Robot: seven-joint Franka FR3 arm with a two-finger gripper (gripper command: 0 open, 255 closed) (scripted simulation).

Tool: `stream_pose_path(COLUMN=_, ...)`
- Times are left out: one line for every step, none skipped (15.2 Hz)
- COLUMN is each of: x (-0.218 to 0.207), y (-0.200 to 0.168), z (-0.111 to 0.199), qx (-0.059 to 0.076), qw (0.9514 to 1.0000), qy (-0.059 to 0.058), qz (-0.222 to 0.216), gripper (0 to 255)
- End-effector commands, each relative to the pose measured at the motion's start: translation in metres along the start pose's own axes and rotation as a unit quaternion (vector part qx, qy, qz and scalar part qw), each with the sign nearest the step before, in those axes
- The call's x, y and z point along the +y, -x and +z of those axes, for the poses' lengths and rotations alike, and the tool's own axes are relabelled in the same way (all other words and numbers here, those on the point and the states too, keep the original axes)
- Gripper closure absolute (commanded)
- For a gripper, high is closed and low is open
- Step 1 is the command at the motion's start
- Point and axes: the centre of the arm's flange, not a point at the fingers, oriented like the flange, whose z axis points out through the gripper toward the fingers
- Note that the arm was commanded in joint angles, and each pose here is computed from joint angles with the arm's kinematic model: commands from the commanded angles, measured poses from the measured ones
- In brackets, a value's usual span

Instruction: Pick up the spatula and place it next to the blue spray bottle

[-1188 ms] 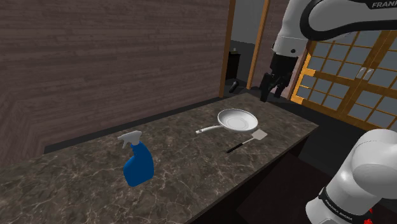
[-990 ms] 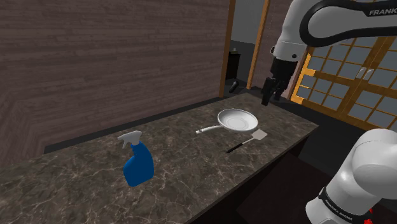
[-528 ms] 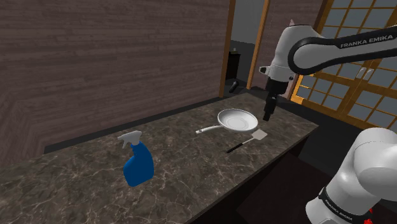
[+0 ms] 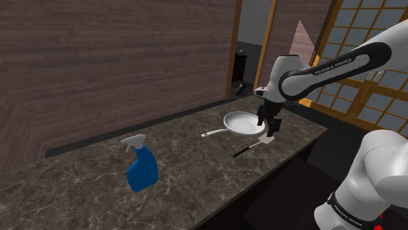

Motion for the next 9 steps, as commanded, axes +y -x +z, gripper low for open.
stream_pose_path(x=0.012, y=0.000, z=0.023, qx=-0.001, qw=0.9970, qy=0.001, qz=-0.078, gripper=0)
stream_pose_path(x=0.018, y=-0.001, z=0.034, qx=-0.001, qw=0.9936, qy=0.001, qz=-0.113, gripper=0)
stream_pose_path(x=0.024, y=-0.003, z=0.046, qx=-0.002, qw=0.9889, qy=0.001, qz=-0.149, gripper=0)
stream_pose_path(x=0.030, y=-0.005, z=0.058, qx=-0.002, qw=0.9830, qy=0.000, qz=-0.184, gripper=0)
stream_pose_path(x=0.034, y=-0.008, z=0.068, qx=-0.002, qw=0.9769, qy=0.000, qz=-0.214, gripper=0)
stream_pose_path(x=0.034, y=-0.008, z=0.073, qx=-0.002, qw=0.9769, qy=0.000, qz=-0.214, gripper=0)
stream_pose_path(x=0.034, y=-0.008, z=0.078, qx=-0.002, qw=0.9769, qy=0.000, qz=-0.214, gripper=0)
stream_pose_path(x=0.034, y=-0.008, z=0.084, qx=-0.002, qw=0.9769, qy=0.000, qz=-0.214, gripper=0)
stream_pose_path(x=0.034, y=-0.008, z=0.089, qx=-0.002, qw=0.9769, qy=0.000, qz=-0.214, gripper=0)
